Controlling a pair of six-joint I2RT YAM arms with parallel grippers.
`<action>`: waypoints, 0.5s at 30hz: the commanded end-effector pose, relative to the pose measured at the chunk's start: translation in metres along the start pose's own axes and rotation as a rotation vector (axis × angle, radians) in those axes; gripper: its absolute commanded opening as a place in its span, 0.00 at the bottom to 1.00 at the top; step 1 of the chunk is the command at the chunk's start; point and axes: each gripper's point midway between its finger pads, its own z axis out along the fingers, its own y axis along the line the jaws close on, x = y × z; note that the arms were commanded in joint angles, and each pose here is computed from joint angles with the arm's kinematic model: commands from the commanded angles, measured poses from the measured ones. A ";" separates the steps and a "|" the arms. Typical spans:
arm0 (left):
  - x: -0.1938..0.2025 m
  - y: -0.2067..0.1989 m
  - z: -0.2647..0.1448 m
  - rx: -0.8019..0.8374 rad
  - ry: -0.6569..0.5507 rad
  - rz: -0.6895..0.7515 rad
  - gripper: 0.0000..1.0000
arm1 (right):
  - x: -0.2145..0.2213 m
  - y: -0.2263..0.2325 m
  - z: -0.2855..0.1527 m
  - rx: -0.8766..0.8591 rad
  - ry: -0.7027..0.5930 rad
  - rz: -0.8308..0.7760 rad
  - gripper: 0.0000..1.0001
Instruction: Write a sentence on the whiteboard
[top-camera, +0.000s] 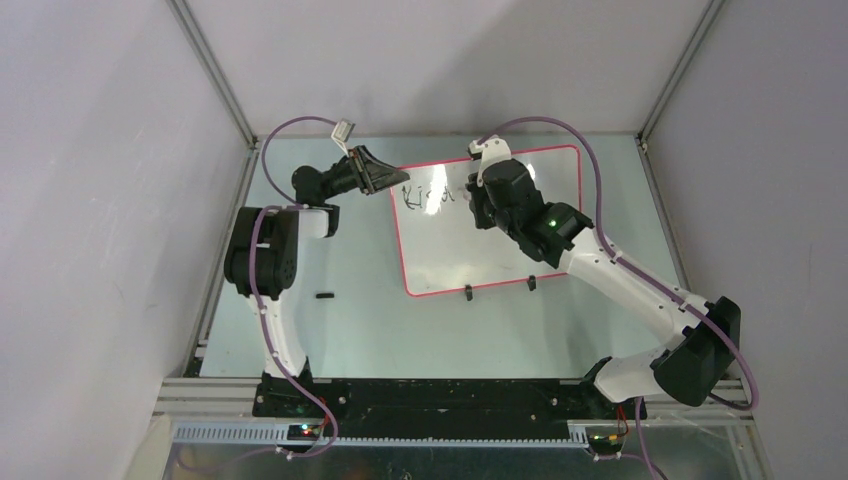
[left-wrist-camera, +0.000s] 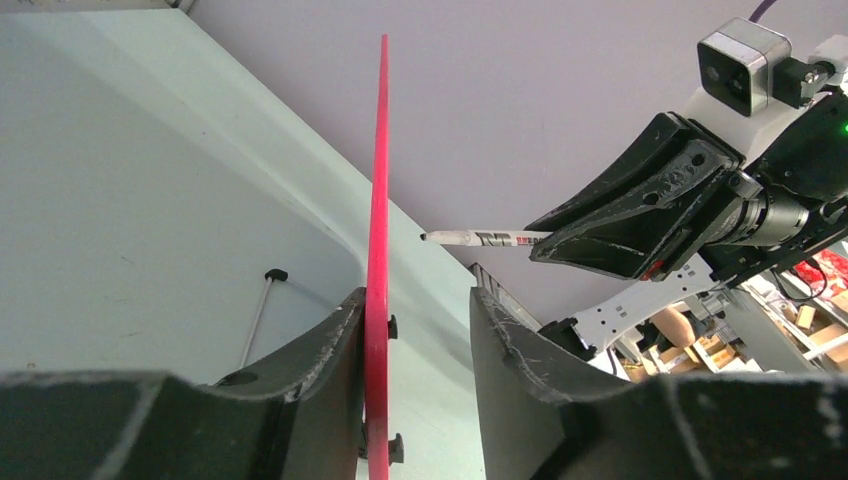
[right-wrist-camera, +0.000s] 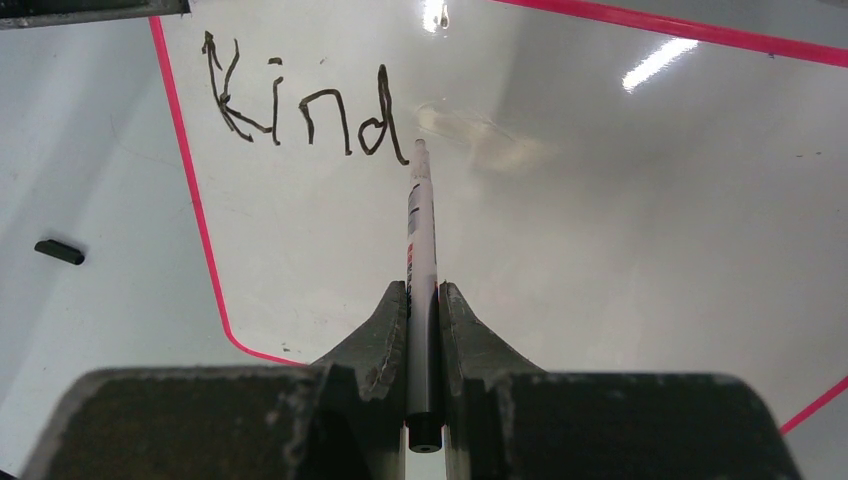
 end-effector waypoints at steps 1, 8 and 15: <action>-0.010 -0.017 0.002 0.047 0.004 0.093 0.47 | -0.024 -0.001 -0.011 -0.007 -0.062 0.016 0.00; -0.012 -0.019 0.000 0.046 0.004 0.099 0.68 | -0.027 -0.003 -0.015 -0.004 -0.073 0.020 0.00; -0.023 -0.024 -0.017 0.016 -0.028 0.140 0.99 | -0.031 -0.007 -0.021 0.000 -0.086 0.026 0.00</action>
